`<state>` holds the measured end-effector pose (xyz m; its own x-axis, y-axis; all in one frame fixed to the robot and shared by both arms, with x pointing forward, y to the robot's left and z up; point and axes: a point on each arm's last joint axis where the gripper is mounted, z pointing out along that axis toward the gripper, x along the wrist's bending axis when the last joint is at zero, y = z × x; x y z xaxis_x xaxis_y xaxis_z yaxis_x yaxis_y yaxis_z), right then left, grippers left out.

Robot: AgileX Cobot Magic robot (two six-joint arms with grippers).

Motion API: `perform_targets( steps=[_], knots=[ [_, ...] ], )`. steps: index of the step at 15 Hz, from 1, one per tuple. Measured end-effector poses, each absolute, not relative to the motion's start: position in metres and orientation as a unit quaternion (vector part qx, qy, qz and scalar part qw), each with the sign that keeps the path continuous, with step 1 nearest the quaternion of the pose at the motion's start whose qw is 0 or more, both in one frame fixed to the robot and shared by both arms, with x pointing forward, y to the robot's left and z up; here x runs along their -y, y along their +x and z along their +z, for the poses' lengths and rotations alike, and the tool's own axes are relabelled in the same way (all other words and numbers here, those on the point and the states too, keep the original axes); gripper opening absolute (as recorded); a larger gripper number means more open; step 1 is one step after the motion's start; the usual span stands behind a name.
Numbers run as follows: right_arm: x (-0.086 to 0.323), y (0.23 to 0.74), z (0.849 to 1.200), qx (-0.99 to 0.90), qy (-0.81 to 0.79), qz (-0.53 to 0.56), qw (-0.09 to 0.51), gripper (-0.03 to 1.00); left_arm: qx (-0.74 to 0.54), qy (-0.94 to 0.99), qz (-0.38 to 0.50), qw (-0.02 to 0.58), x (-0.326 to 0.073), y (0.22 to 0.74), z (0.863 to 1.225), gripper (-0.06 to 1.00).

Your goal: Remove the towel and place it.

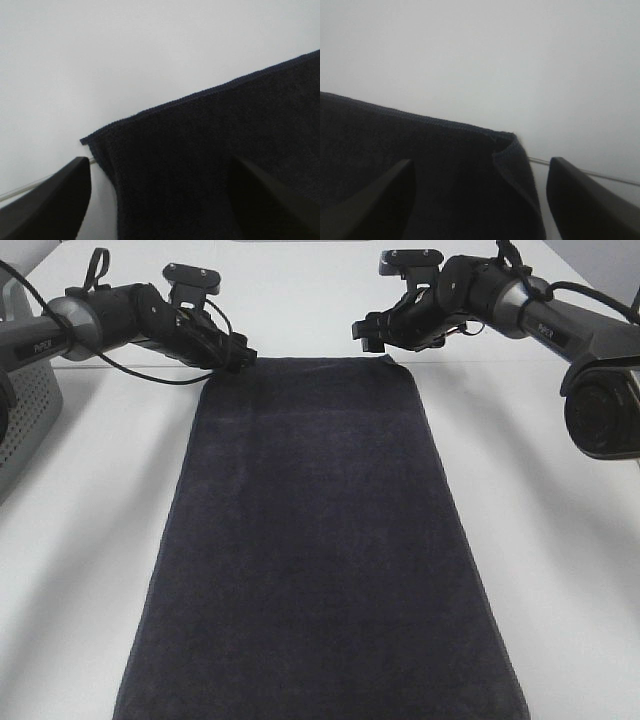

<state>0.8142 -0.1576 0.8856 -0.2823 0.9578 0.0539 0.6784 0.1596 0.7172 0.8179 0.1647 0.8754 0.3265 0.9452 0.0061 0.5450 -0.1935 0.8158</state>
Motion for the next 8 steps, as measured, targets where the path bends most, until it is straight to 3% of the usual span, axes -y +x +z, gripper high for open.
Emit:
perform_targets(
  steps=[4,8],
  knots=[
    [0.16,0.794,0.941,-0.76,0.564,0.277,0.165,0.72,-0.503,0.777,0.219,0.308,-0.166,0.801,0.918,0.73],
    [0.169,0.749,1.019,-0.795,0.566,0.196,0.094,0.72,-0.562,0.786,0.141,0.216,-0.179,0.759,1.0,0.73]
  ],
)
